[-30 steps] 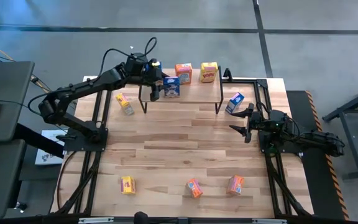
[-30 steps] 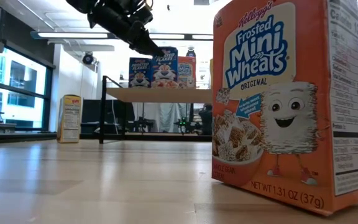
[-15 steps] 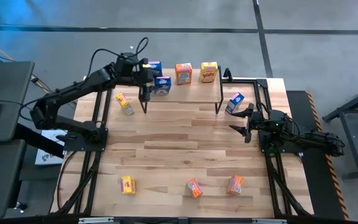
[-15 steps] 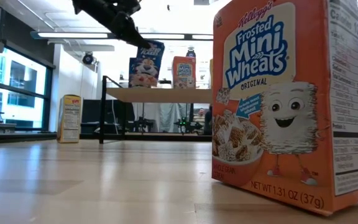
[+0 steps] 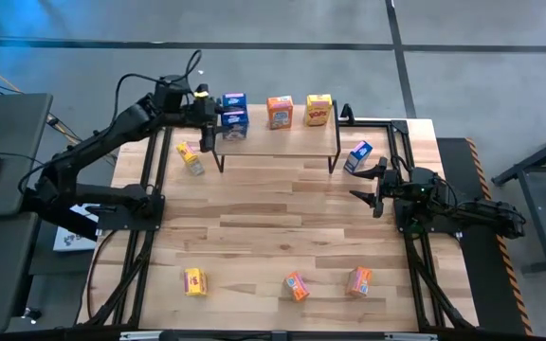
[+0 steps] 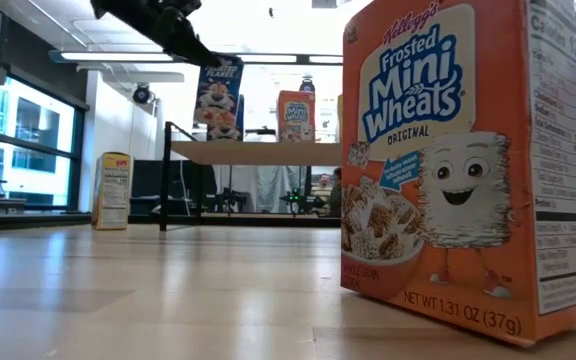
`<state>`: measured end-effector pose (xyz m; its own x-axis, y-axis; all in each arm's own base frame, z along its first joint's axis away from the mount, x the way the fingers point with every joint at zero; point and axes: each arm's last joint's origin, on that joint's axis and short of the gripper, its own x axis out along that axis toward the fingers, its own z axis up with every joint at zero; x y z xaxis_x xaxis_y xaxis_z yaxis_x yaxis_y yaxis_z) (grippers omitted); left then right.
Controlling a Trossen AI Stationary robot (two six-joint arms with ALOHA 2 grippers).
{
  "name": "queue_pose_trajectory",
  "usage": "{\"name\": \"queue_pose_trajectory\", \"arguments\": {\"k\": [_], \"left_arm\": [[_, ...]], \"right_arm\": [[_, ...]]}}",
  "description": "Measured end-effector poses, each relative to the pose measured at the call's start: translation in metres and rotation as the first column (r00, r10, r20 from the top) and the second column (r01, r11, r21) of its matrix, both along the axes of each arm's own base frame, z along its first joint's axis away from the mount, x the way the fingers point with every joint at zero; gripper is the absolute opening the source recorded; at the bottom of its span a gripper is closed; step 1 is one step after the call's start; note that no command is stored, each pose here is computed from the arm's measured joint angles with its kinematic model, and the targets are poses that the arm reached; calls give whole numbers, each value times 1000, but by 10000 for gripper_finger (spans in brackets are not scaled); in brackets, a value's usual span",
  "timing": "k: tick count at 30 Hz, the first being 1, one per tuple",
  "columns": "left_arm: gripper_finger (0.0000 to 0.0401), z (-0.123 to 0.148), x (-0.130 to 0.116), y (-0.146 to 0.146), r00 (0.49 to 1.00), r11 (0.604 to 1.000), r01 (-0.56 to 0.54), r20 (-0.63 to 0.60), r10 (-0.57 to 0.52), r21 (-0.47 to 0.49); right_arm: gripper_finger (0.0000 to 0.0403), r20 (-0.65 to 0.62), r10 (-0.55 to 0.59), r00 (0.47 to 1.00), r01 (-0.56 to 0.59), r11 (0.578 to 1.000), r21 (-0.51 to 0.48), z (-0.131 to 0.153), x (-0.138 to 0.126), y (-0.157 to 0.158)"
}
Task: Stack cereal on shelf
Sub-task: Put the bottom blue cereal box aligned with the other blue cereal box on the shelf
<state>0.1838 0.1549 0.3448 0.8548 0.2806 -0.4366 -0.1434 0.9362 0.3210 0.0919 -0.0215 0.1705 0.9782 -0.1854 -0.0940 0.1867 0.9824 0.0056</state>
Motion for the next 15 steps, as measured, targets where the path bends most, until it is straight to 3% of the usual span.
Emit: {"name": "queue_pose_trajectory", "arguments": {"k": [6,15], "left_arm": [[193,-11,-11,4,995,1000,4,103,-7,27],[193,-21,-15,20,993,998,51,111,-48,-22]], "right_arm": [[273,0,0,1000,0,1000,0,0,0,0],[273,0,0,1000,0,1000,0,0,0,0]]}}
